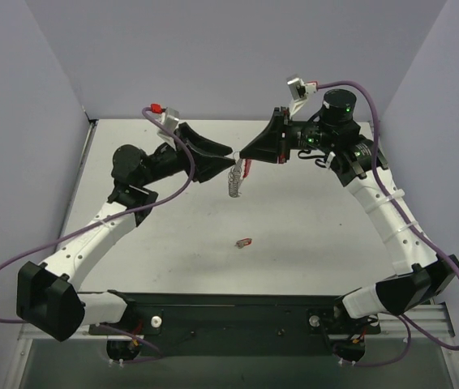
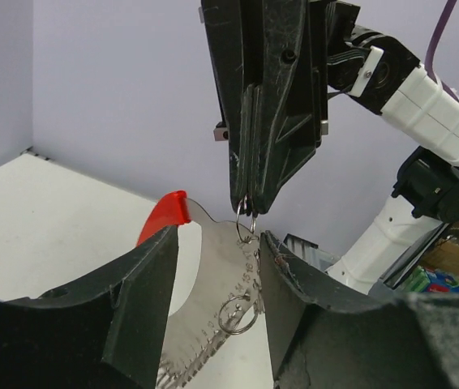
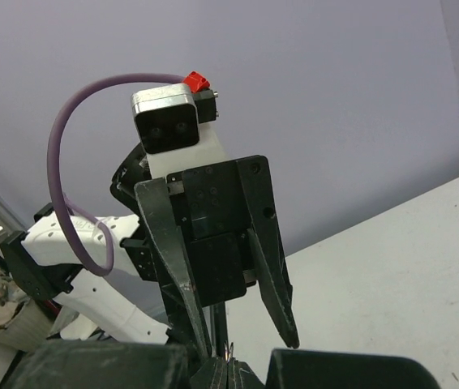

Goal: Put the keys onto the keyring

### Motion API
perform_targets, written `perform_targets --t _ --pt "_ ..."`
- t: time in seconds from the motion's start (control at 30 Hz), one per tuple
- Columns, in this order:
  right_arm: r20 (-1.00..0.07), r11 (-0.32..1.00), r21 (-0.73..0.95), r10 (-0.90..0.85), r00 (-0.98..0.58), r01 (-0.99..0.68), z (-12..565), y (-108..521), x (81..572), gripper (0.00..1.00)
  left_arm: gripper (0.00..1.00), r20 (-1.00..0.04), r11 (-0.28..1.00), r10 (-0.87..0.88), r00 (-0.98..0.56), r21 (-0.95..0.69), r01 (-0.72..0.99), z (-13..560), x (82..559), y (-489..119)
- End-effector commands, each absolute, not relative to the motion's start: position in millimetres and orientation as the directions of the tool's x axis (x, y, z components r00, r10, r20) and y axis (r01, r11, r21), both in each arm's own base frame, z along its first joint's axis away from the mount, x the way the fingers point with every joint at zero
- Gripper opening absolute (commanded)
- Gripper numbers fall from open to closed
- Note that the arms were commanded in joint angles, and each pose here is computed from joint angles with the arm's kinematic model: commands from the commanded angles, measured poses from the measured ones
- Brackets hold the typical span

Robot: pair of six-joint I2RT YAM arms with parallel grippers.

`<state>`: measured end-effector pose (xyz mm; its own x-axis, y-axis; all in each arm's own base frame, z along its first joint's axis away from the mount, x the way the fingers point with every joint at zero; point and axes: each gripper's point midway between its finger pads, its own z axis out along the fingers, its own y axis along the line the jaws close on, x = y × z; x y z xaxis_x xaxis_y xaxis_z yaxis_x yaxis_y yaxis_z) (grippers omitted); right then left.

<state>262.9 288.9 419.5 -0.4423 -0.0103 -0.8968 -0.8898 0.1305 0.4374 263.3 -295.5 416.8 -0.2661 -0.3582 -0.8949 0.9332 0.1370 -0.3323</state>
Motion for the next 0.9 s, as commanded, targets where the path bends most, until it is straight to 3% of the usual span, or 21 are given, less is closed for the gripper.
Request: perform_targets --t 0.0,0.27,0.43,0.53,0.87 --pt "-0.938 0.072 0.347 0.021 -0.347 -0.935 445.8 286.9 245.0 0.0 0.53 -0.882 0.011 -0.437 -0.175 -0.2 0.98 468.5 238.0 -295.3" --pt "-0.938 0.06 0.348 0.019 -0.347 -0.936 448.0 287.4 244.0 0.0 0.37 -0.895 0.003 -0.407 -0.184 -0.203 0.979 462.0 237.8 -311.1" --pt "-0.939 0.061 0.345 0.022 -0.345 -0.937 450.4 285.5 244.9 0.0 0.37 -0.901 0.009 -0.393 -0.185 -0.204 0.979 457.8 237.0 -313.7" --pt "-0.939 0.059 0.345 0.025 -0.344 -0.937 453.6 283.7 245.7 0.0 0.44 -0.909 0.036 -0.379 -0.171 -0.199 0.979 454.0 238.7 -312.6" --pt "-0.946 0.047 0.324 0.037 -0.322 -0.945 459.8 281.3 242.5 0.0 0.41 -0.908 0.084 -0.389 -0.156 -0.203 0.976 453.2 241.2 -303.4"
